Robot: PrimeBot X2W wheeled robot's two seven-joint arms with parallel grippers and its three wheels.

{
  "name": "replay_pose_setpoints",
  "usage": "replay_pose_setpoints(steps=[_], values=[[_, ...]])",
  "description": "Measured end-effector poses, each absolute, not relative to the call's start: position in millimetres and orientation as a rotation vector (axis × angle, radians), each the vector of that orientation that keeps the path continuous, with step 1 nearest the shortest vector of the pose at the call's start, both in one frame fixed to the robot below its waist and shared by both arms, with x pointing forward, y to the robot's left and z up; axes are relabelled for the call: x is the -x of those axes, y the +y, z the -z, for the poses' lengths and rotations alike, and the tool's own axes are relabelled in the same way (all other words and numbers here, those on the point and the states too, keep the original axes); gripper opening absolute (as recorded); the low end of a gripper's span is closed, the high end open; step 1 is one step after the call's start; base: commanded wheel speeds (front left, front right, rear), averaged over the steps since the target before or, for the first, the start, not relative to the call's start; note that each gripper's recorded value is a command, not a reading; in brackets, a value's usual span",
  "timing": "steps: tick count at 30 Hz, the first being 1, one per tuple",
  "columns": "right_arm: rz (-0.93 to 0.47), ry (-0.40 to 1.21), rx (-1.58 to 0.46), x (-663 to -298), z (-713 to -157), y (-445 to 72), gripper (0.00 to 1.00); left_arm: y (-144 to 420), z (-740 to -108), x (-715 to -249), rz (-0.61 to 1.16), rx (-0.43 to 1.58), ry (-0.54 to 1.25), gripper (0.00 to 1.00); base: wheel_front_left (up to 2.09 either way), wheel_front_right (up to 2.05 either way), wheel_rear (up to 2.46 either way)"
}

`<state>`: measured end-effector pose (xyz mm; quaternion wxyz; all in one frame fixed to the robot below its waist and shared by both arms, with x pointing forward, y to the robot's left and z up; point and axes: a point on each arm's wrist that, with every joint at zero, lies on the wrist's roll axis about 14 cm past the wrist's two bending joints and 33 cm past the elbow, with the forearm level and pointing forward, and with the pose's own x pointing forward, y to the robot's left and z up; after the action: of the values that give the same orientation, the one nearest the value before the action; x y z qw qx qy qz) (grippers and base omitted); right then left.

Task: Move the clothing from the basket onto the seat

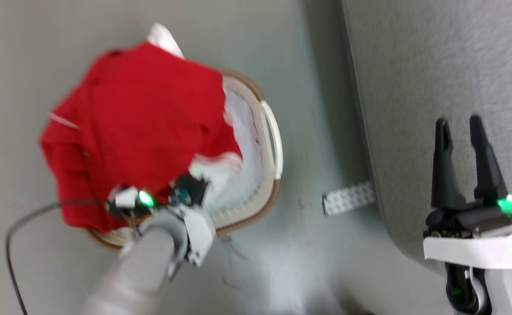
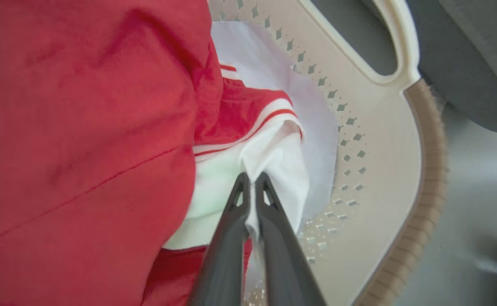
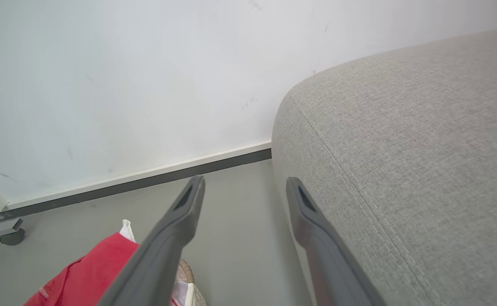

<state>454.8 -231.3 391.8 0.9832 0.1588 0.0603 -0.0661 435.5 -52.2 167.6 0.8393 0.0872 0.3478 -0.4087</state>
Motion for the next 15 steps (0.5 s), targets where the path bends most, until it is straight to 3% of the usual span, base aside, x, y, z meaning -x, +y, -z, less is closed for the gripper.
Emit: replay_pose_setpoints(steps=[6, 15], values=[[0.129, 0.088, -0.329, -429, -420, -226, 1.00, -46, -223, -405, 0.865, -0.098, 0.706, 0.00, 0.00, 0.00, 0.00], [0.071, -0.001, -0.356, -388, -468, -206, 1.00, -76, -358, -385, 0.886, 0.080, 0.479, 0.00, 0.00, 0.00, 0.00]])
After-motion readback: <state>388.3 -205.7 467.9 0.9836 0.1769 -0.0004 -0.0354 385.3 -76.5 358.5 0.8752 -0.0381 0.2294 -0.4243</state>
